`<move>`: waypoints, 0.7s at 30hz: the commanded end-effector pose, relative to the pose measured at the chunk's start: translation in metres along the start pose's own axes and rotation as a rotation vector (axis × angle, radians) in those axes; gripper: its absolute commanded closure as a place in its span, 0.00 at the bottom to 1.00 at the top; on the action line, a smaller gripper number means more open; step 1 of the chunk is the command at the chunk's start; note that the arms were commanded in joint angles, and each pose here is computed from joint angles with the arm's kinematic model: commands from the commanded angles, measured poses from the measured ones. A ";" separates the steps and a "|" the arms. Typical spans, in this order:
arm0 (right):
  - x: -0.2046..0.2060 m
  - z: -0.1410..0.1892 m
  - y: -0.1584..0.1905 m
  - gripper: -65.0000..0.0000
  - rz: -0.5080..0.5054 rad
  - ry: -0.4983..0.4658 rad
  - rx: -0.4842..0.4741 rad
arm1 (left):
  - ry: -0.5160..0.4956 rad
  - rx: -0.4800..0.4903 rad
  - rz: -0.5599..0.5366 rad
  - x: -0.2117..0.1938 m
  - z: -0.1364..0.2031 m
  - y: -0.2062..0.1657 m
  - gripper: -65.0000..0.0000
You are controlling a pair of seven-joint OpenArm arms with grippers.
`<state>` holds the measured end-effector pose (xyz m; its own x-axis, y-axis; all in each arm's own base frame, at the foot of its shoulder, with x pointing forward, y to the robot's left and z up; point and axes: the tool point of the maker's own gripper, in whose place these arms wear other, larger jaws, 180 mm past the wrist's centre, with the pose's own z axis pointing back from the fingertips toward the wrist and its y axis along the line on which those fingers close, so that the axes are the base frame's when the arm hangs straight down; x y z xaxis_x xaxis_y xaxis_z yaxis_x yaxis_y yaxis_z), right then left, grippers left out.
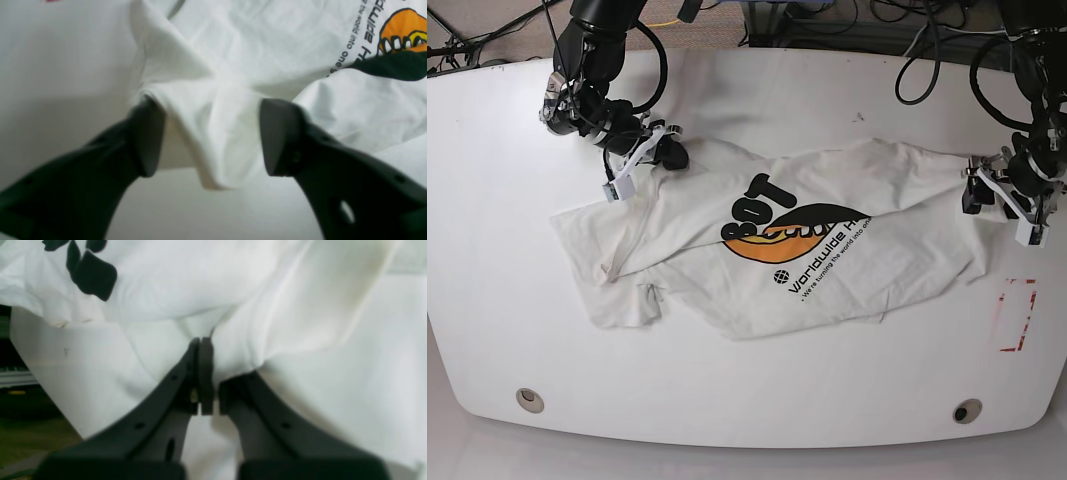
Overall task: Fold the T-shirt properly
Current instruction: 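Grasp the shirt corner with the right gripper and tug it outward, then release the left gripper and reposition it onto the shirt's sleeve edge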
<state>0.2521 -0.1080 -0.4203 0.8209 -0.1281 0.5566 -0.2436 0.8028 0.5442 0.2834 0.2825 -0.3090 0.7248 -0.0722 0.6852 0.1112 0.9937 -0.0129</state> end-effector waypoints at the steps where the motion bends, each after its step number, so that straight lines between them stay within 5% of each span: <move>1: 0.009 0.007 -0.005 1.00 0.026 -0.019 -0.019 | -0.018 0.009 -0.030 0.004 0.008 0.003 0.26; 10: 0.005 0.014 -0.014 1.00 0.037 -0.001 -0.043 | 0.115 -0.056 -0.277 -0.047 0.031 0.010 0.26; 21: 0.008 0.014 -0.015 1.00 0.040 -0.005 -0.043 | -0.006 0.137 -0.110 -0.035 0.067 0.100 0.26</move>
<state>0.2493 -0.1238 -0.4208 0.8202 -0.1097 0.5615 -0.2426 0.8222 0.5149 0.2156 0.3835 -0.2947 0.7400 -0.2100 0.6390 0.1290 0.9767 0.1716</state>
